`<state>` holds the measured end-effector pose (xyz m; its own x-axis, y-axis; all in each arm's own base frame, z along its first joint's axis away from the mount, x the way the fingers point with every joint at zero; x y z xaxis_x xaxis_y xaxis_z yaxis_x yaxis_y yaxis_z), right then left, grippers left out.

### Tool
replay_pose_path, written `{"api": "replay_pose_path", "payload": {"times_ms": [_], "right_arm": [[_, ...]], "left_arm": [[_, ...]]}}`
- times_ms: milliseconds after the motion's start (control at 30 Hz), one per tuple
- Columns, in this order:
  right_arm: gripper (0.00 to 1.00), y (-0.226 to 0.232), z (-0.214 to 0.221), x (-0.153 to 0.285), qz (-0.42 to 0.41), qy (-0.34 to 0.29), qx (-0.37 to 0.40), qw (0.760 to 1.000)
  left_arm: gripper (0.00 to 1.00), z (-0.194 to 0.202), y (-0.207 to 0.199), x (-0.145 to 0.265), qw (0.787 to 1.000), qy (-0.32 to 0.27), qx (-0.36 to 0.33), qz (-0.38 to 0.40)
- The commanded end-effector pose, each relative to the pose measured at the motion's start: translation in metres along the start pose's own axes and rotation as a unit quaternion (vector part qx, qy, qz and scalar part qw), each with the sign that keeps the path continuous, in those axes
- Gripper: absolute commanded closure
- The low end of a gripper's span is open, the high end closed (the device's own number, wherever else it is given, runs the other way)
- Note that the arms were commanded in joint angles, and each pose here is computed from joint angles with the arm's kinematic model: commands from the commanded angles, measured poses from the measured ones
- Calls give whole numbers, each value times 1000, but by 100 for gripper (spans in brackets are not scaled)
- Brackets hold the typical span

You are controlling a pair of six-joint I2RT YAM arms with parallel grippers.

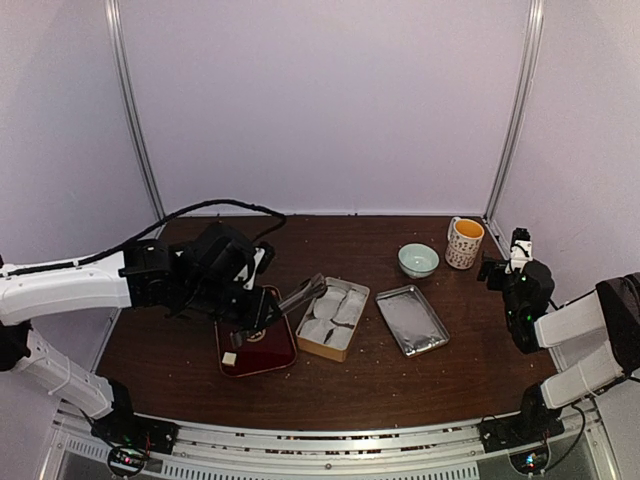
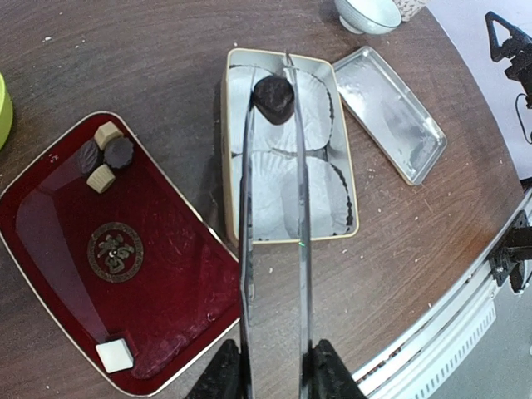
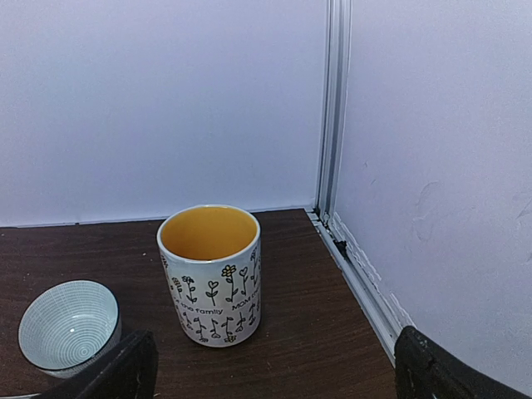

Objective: Pack the chocolate

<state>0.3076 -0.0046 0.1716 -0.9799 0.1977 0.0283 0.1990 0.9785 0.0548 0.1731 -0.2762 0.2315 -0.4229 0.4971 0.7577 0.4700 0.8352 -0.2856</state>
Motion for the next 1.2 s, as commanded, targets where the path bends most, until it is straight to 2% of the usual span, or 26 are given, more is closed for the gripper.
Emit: {"api": "replay_pose_path", "payload": {"times_ms": [0,100,267,367,600,1000,1167], "right_arm": [[0,-2,-4,-3,8,-6,-7,1000],[0,-2,-4,-3,8,-6,-7,1000],[0,-2,-4,-3,8,-6,-7,1000],[0,-2,-4,-3,8,-6,-7,1000],[0,-2,-4,-3,8,-6,-7,1000],[0,-2,-4,-3,8,-6,-7,1000],[0,-2,-4,-3,8,-5,-7,1000]], "left_arm": [[74,-30,-22,-3,998,-39,-20,36],[74,-37,-24,-12,999,-40,-28,20],[74,-41,-17,-30,998,-17,-46,-49],[77,-44,-20,-41,996,-4,-61,-60],[76,-48,-19,-50,994,1,-68,-84],[65,-44,-14,-53,992,13,-66,-102],[64,-44,-13,-50,992,15,-64,-105]]}}
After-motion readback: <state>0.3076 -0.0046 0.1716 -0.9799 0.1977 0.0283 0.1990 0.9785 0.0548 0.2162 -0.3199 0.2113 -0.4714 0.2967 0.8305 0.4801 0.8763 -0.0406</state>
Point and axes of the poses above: each gripper's point midway between its finger pads, its own x axis back along the fingers, its own y axis along the line the jaws close on, z = x × y, the point moved 6 cm from there along x, back along the fingers, and after that the axes turned 3 degrees about -x, right-handed, at the moved point
